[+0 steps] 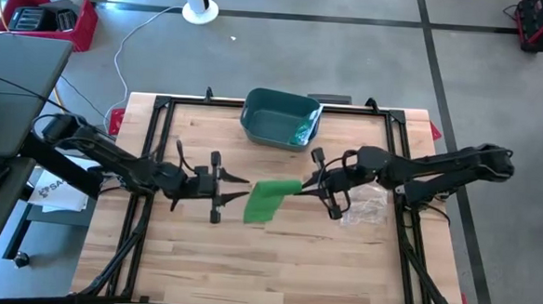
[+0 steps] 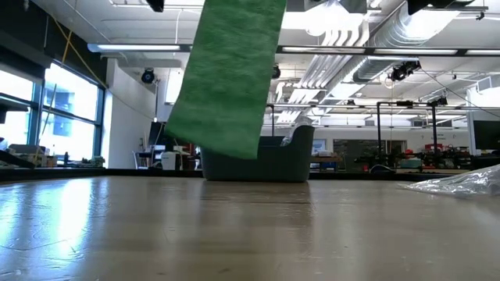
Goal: Roll bandage
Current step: Roll the green bandage
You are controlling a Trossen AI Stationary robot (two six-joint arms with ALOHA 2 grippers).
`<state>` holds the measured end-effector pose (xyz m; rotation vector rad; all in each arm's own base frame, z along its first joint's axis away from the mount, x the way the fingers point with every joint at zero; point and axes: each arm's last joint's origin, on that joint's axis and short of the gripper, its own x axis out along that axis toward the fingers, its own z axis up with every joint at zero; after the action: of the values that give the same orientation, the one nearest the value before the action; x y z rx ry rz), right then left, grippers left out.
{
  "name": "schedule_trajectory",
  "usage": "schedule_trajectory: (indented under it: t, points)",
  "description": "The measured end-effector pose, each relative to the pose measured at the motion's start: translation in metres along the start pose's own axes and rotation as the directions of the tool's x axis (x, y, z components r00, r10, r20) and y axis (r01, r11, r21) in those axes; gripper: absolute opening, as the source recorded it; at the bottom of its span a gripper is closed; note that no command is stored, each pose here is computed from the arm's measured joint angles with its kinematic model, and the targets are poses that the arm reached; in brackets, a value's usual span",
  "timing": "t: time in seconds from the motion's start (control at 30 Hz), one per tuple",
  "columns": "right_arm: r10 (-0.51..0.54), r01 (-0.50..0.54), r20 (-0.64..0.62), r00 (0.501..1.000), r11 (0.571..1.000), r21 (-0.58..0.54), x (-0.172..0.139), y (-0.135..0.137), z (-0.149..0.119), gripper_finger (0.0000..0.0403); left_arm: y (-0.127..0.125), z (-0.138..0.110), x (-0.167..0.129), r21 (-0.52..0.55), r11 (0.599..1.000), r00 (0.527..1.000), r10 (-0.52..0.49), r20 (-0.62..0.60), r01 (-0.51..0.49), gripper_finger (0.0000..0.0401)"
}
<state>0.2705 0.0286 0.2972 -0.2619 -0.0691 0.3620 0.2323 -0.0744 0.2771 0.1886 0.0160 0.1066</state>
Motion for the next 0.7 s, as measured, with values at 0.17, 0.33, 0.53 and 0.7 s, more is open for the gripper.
schedule_trajectory:
  t: [0.17,0.33,0.53,0.7]
  points:
    - [-0.006,0.006,0.001,1.000,1.000,-0.001,-0.003,-0.002,0.001,0.0004,-0.001,-0.004,0.013,-0.017,0.998,0.998,0.053,0.040,-0.052,0.0163]
    - [-0.005,0.005,-0.004,1.000,1.000,0.011,-0.003,-0.002,0.001,0.0004,0.001,-0.008,0.022,-0.034,0.998,0.995,0.062,0.075,-0.059,0.0195]
    - [-0.005,0.005,-0.004,1.000,1.000,0.015,-0.003,-0.002,0.001,0.0005,0.004,-0.009,0.027,-0.051,0.995,0.992,0.085,0.095,-0.080,0.0204]
    - [-0.005,0.005,-0.001,1.000,1.000,0.019,-0.003,-0.002,0.001,0.0005,0.009,-0.018,0.039,-0.024,0.996,0.989,0.092,0.120,-0.090,0.0202]
